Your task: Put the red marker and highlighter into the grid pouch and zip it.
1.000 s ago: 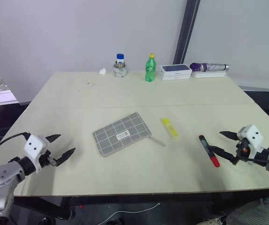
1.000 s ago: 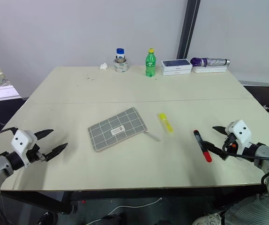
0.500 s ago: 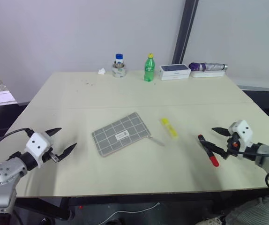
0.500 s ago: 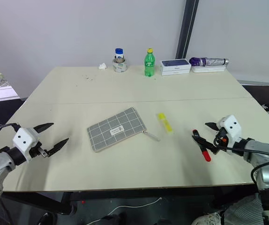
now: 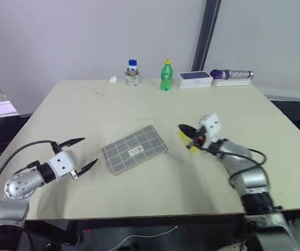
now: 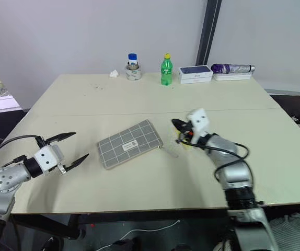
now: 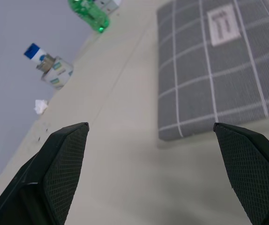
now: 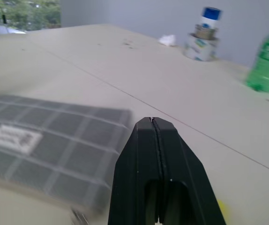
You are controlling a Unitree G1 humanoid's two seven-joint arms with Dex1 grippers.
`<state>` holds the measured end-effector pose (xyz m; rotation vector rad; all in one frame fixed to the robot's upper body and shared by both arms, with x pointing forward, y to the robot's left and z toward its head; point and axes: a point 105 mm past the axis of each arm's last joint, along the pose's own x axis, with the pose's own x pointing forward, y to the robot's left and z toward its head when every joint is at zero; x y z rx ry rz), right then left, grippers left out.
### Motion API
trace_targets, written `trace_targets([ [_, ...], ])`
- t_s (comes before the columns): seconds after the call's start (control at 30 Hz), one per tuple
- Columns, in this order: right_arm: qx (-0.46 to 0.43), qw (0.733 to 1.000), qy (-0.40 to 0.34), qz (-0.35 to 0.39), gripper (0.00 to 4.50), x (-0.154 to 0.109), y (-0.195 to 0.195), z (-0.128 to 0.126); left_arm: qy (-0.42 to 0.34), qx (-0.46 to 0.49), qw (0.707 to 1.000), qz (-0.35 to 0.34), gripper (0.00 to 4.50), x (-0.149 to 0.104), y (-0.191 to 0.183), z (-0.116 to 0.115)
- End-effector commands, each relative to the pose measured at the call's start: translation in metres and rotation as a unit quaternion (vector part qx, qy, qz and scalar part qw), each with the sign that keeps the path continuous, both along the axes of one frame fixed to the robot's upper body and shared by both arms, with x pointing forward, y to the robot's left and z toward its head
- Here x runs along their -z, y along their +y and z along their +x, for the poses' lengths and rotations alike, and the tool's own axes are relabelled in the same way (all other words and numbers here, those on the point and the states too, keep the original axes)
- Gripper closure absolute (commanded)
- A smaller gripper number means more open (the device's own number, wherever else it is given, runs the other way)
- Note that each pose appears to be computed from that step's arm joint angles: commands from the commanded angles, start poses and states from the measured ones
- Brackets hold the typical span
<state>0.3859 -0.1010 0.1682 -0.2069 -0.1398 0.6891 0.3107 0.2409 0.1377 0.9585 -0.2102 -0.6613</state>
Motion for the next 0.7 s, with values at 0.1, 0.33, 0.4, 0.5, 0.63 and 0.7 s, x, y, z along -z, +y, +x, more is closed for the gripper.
trace_targets([
  [0.1,-0.036,0.999,-0.024,-0.031,4.47,0.015,0.058,0.002,-0.012,0.037,0.998,0.048,0.00,0.014,-0.013,-0.001],
  [0.33,0.014,0.998,-0.026,-0.054,4.47,0.027,0.046,0.022,-0.027,0.066,0.995,0.076,0.00,0.026,-0.026,0.001],
  [0.4,0.014,0.998,-0.024,-0.057,4.47,0.028,0.043,0.024,-0.030,0.073,0.994,0.079,0.00,0.029,-0.031,0.004],
  [0.5,0.002,0.997,-0.021,-0.077,4.47,0.034,0.043,0.023,-0.034,0.085,0.992,0.083,0.00,0.033,-0.038,0.007],
  [0.63,-0.003,0.997,-0.011,-0.071,4.47,0.040,0.045,0.018,-0.033,0.108,0.989,0.093,0.00,0.041,-0.051,0.012],
  [0.7,-0.001,0.998,-0.010,-0.069,4.47,0.041,0.045,0.017,-0.030,0.120,0.987,0.102,0.00,0.047,-0.056,0.014],
])
